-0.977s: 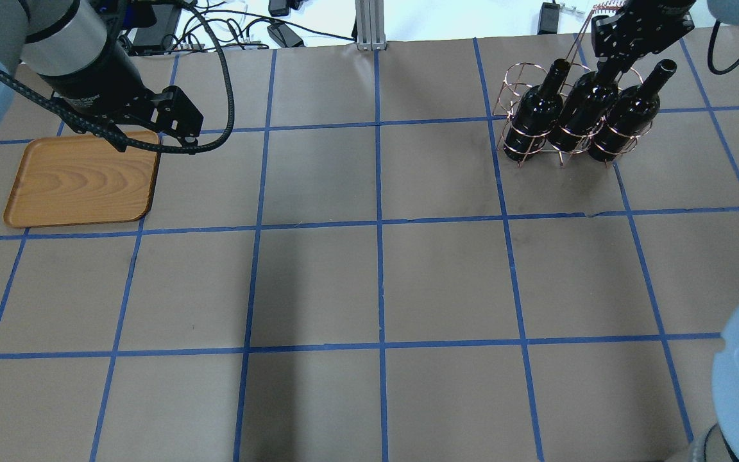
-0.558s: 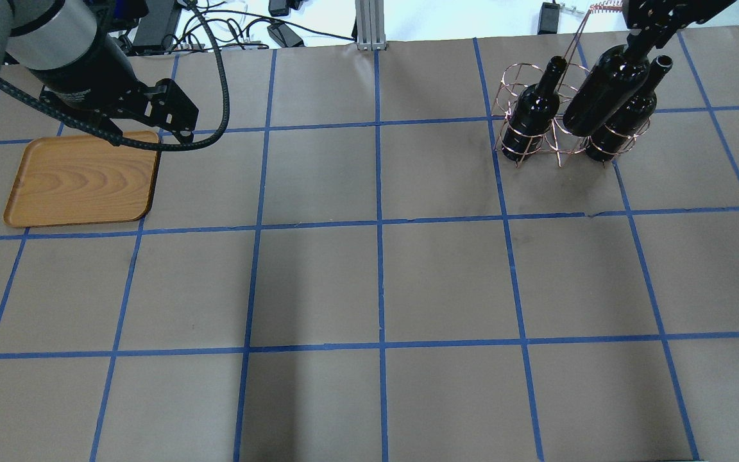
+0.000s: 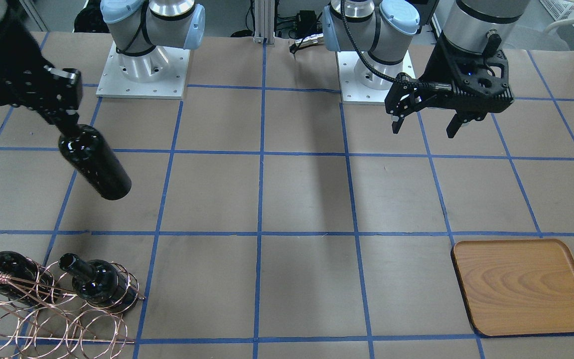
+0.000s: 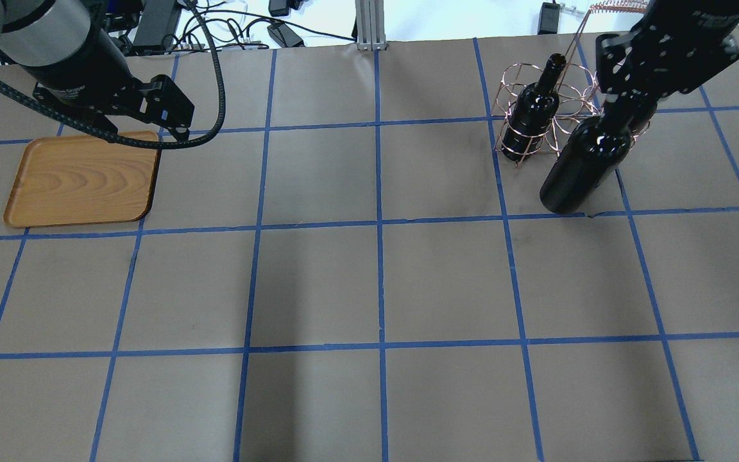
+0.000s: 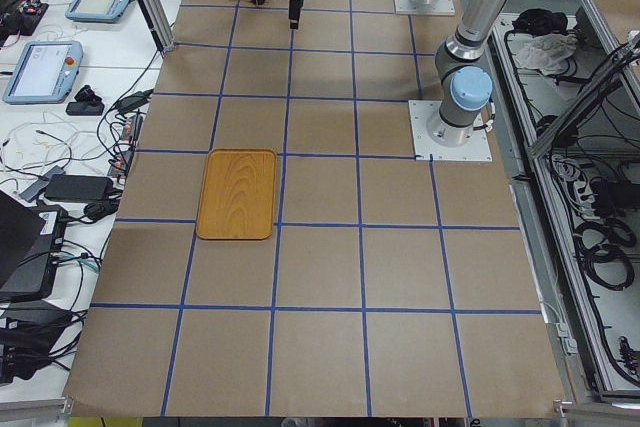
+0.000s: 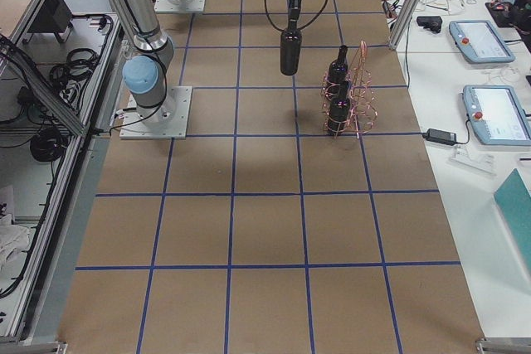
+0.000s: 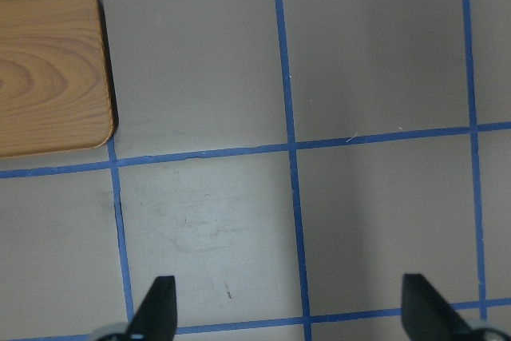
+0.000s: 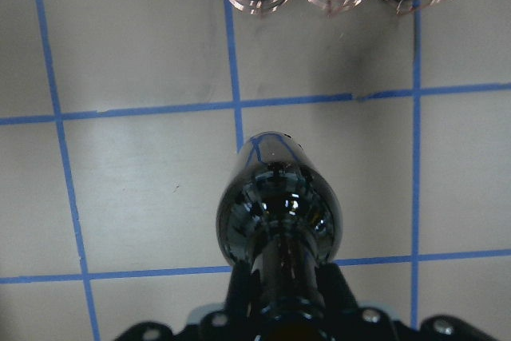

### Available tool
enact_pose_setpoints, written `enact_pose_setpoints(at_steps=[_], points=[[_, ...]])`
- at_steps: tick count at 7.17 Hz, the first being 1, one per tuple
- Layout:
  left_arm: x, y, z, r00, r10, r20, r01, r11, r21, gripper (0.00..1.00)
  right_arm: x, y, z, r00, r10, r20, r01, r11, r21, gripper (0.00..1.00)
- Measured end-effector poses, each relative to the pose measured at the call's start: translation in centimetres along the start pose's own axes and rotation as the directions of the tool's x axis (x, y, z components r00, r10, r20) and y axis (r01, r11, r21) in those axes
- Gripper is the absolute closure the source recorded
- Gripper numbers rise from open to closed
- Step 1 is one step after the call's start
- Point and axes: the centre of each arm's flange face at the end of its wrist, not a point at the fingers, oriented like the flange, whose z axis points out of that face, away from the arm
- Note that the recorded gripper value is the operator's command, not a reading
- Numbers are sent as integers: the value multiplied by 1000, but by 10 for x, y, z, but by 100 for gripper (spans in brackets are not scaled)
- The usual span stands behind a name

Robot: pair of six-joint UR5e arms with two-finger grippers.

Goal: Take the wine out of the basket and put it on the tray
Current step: 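Lift the dark bottle out of the rack with the right gripper, then carry the bottle toward the tray and set it down on the table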

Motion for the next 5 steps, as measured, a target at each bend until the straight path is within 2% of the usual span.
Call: enact_pose_setpoints(at_steps=[2,3,5], points=[[-6,-1,0,1000,-2,-1,2,1000,1,0,-62,33,33,1000,5,-8,-6,998,-55,87],[-11,-1,0,1000,-11,3,11,1000,-1,0,-98,46,49,1000,11,-20,-12,998,-66,87],[-33,-4,3,999,-50,13,50,999,-5,0,-164,58,79,999,36,-35,-37,998,-47,87]])
